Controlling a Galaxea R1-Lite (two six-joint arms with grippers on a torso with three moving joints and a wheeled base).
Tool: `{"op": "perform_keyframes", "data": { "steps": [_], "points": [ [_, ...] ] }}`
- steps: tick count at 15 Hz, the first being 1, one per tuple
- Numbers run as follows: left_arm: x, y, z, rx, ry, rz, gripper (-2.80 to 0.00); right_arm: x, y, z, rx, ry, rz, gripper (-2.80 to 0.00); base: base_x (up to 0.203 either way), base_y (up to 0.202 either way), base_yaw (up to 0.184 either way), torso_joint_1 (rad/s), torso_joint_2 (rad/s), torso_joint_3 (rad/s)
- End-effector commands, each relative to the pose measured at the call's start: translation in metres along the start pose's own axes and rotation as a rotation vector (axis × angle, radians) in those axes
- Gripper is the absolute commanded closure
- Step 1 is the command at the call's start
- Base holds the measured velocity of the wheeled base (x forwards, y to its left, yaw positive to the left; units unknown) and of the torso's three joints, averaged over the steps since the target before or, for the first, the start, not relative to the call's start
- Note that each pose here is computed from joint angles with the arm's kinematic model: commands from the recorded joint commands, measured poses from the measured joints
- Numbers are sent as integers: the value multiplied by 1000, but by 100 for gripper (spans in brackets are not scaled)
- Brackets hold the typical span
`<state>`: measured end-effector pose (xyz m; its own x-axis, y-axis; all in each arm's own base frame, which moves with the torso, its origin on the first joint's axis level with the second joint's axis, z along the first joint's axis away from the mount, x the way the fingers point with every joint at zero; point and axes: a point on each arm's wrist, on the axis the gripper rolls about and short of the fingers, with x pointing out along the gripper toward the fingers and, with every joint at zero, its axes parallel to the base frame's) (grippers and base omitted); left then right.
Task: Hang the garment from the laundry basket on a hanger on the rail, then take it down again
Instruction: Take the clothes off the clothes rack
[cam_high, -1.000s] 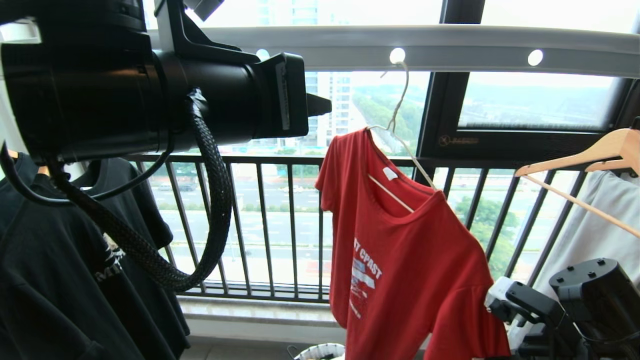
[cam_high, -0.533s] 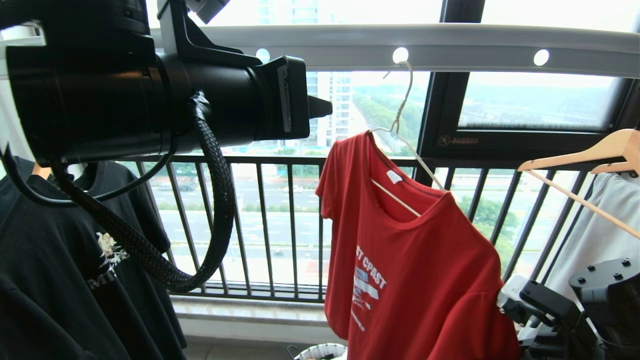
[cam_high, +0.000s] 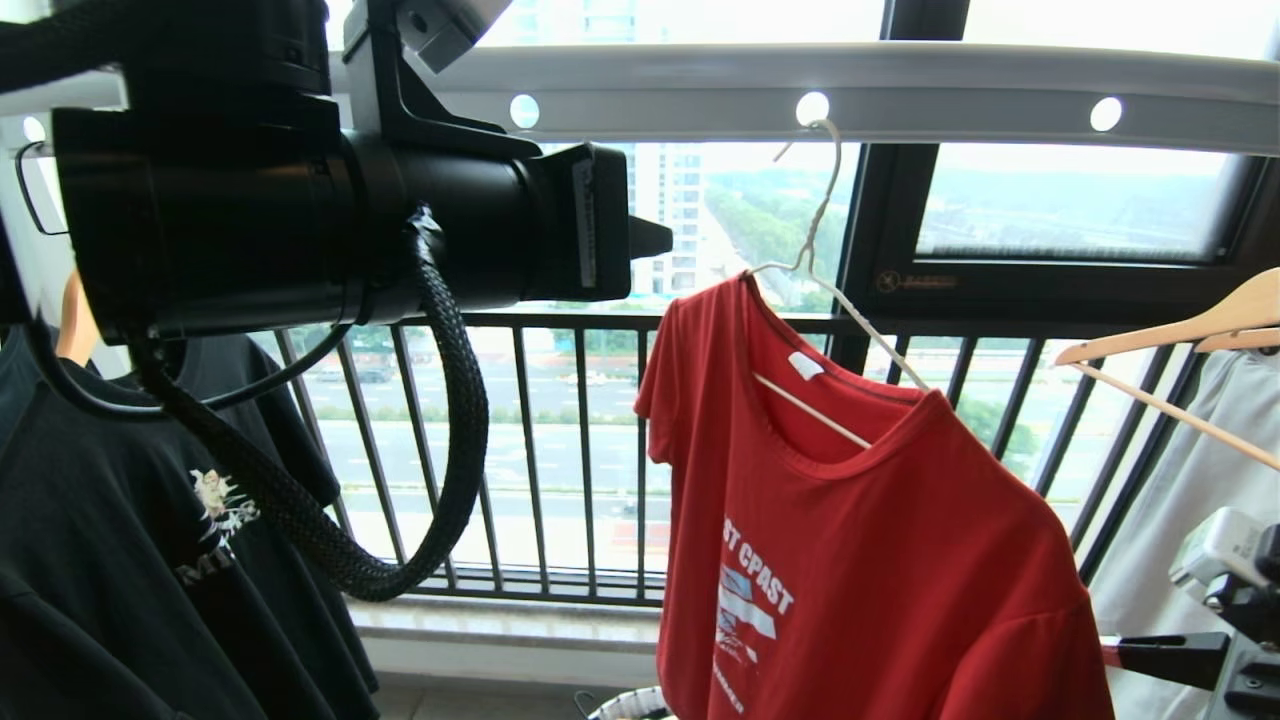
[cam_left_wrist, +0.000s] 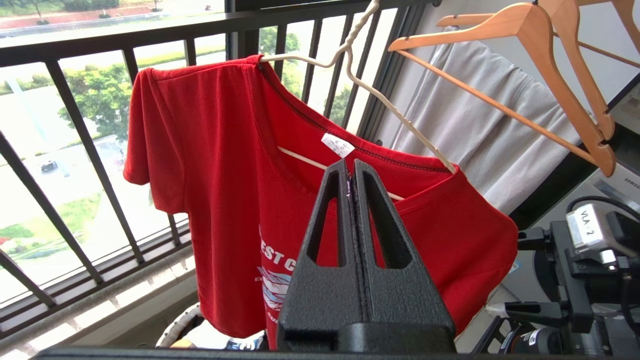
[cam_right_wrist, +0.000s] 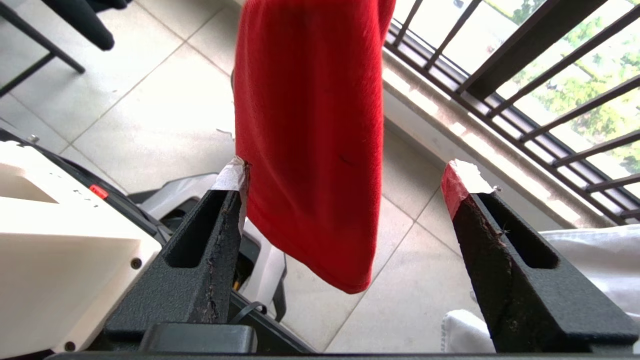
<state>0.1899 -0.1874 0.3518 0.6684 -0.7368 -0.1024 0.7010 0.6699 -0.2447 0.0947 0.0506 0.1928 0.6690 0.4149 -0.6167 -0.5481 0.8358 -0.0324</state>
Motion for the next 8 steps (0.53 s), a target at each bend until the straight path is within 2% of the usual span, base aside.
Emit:
{"op": "perform_keyframes", "data": {
  "steps": [1, 4, 8],
  "points": [
    [5, 0, -3, -2, 14, -1, 0, -42, 1, 18, -11, -143, -12, -280, 0, 0, 0, 0, 0, 0],
    [10, 0, -6, -2, 29, 0, 0, -64, -1, 54, -37, -237, -28, -280, 0, 0, 0, 0, 0, 0],
    [14, 2, -8, -7, 105, 28, 0, -44, -8, 122, -99, -265, -41, -280, 0, 0, 0, 0, 0, 0]
  ]
}}
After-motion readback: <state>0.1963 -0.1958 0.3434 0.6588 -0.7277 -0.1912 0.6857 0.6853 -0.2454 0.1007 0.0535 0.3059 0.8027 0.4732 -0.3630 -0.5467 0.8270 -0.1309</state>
